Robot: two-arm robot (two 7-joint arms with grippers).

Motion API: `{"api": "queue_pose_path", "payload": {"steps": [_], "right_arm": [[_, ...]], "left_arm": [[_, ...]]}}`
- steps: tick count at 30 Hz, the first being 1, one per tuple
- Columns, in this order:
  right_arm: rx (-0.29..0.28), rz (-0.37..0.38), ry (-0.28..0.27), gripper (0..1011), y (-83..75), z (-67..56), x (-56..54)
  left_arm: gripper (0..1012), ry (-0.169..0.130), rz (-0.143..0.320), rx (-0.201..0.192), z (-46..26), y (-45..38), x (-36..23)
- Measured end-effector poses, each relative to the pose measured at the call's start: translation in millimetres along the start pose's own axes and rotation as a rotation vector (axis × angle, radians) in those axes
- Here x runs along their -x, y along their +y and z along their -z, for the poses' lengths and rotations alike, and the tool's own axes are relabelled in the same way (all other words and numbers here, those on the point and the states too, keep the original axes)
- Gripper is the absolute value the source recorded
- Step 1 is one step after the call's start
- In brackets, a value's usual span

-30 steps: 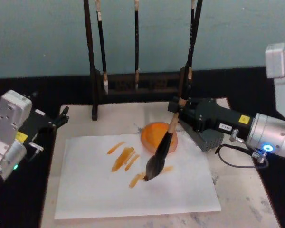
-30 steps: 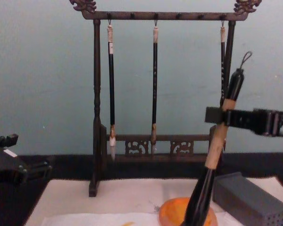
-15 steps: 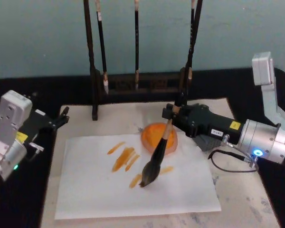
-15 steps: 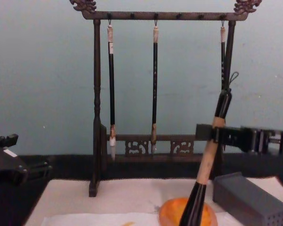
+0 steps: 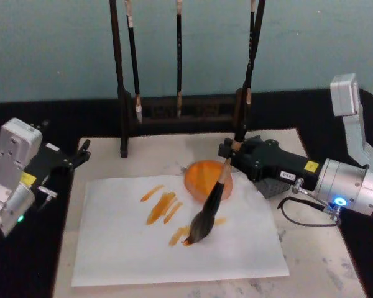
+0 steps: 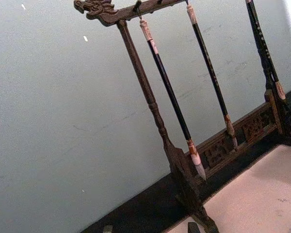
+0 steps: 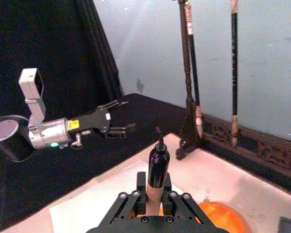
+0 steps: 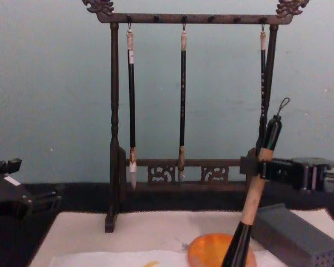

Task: Pick up the brush from the inkstone, write on the paper, then place the brush back to its original position.

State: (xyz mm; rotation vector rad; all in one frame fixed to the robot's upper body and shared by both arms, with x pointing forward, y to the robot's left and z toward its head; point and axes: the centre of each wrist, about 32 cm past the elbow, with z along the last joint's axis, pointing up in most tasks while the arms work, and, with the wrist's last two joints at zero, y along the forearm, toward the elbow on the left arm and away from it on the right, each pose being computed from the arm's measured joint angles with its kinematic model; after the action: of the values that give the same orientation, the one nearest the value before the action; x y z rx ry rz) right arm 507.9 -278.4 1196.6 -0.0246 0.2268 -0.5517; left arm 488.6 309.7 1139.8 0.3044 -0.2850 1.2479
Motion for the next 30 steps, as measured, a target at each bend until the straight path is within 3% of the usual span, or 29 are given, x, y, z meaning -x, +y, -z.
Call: {"api": "queue_pose_path", "payload": {"steps": [21,30], "right_arm": [[-0.015,0.069,-0.038,178,-8.2,-6.9,-11.8],[-0.035,0.035,-0.046,178,-4.5,-15.3,-5.8]], "left_arm": [[1001,0.0,0.0,0.0,0.0,0.0,0.0],[1001,0.0,0.0,0.0,0.0,0.0,0.0]]}}
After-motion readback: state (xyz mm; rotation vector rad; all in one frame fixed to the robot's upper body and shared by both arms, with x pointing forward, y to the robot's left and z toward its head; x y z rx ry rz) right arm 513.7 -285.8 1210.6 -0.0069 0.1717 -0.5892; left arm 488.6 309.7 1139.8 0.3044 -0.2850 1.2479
